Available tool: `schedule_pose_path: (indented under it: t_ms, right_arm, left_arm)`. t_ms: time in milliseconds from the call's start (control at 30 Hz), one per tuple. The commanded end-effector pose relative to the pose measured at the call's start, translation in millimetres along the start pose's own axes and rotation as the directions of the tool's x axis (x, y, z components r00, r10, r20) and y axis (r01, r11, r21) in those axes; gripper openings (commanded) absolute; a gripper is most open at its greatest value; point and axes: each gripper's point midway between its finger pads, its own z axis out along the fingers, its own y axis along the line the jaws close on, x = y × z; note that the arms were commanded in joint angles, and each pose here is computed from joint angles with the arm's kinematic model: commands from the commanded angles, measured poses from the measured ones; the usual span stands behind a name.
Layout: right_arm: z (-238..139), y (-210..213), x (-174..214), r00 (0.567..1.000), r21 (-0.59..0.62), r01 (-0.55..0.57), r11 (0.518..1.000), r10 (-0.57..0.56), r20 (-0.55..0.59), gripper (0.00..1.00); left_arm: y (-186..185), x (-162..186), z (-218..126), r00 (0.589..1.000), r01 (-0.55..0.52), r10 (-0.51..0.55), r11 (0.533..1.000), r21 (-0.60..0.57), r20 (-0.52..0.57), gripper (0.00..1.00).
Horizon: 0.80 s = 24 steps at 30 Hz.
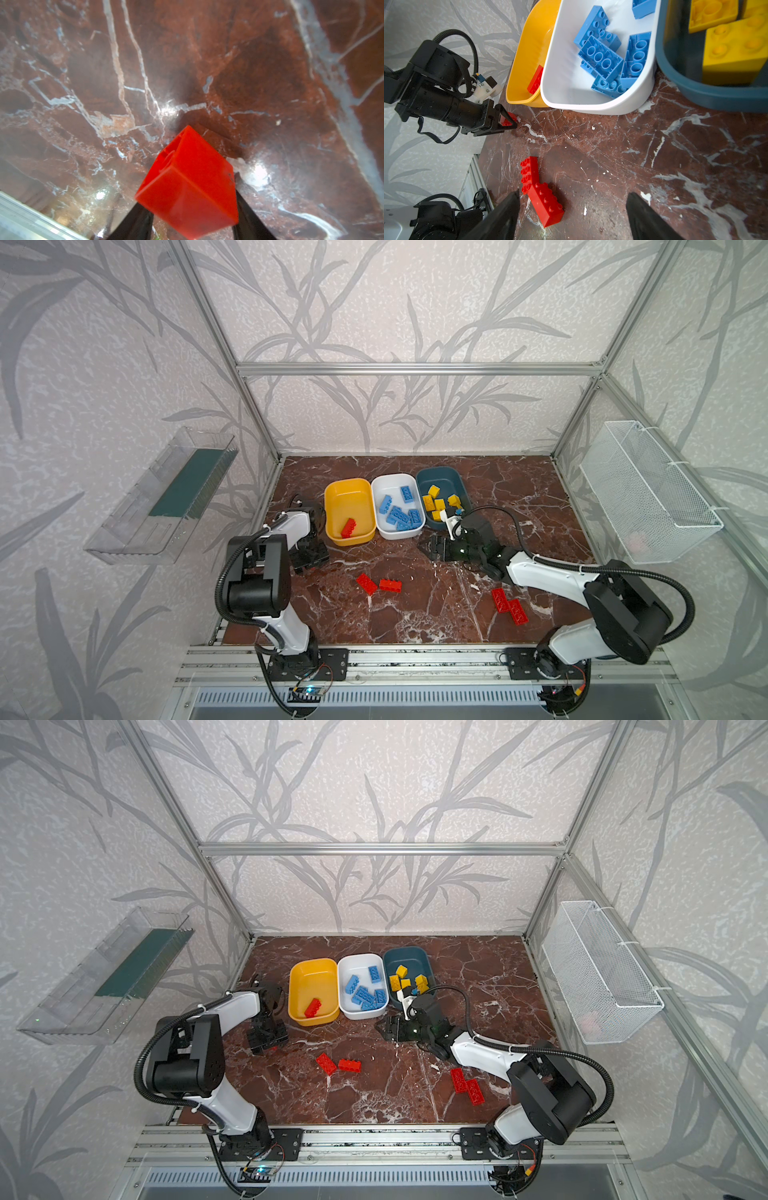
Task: Sort the legos into containers by color
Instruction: 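Lift the red 2x2 brick with the left gripper and carry it over the yellow tub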
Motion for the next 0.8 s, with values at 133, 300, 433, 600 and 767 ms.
schedule_pose_path:
  t_ms: [133, 300, 433, 600, 767]
  right_arm:
    - [2, 0, 0, 1.0, -0.02, -0.011, 1.0, 0.011, 0.005, 0.81]
    - [2, 0, 0, 1.0, -0.022, -0.011, 1.0, 0.011, 0.003, 0.81]
    - [2, -1, 0, 1.0, -0.017, -0.007, 1.0, 0.007, 0.004, 0.81]
    - [3, -2, 0, 1.0, -0.019, -0.009, 1.0, 0.009, 0.001, 0.81]
    - [2, 0, 0, 1.0, -0.023, -0.009, 1.0, 0.009, 0.002, 0.81]
  left_arm:
    - [-1, -18, -9, 0.997, 0.051, -0.051, 0.999, 0.006, 0.049, 0.65]
    - [-10, -32, -9, 0.995, 0.07, -0.071, 0.997, 0.022, 0.064, 0.64]
    - [-13, -35, -7, 0.996, 0.066, -0.067, 0.998, 0.023, 0.063, 0.63]
    - [-12, -36, -7, 0.996, 0.062, -0.064, 0.998, 0.019, 0.066, 0.58]
    - [-11, -34, -5, 0.996, 0.061, -0.062, 0.998, 0.015, 0.065, 0.47]
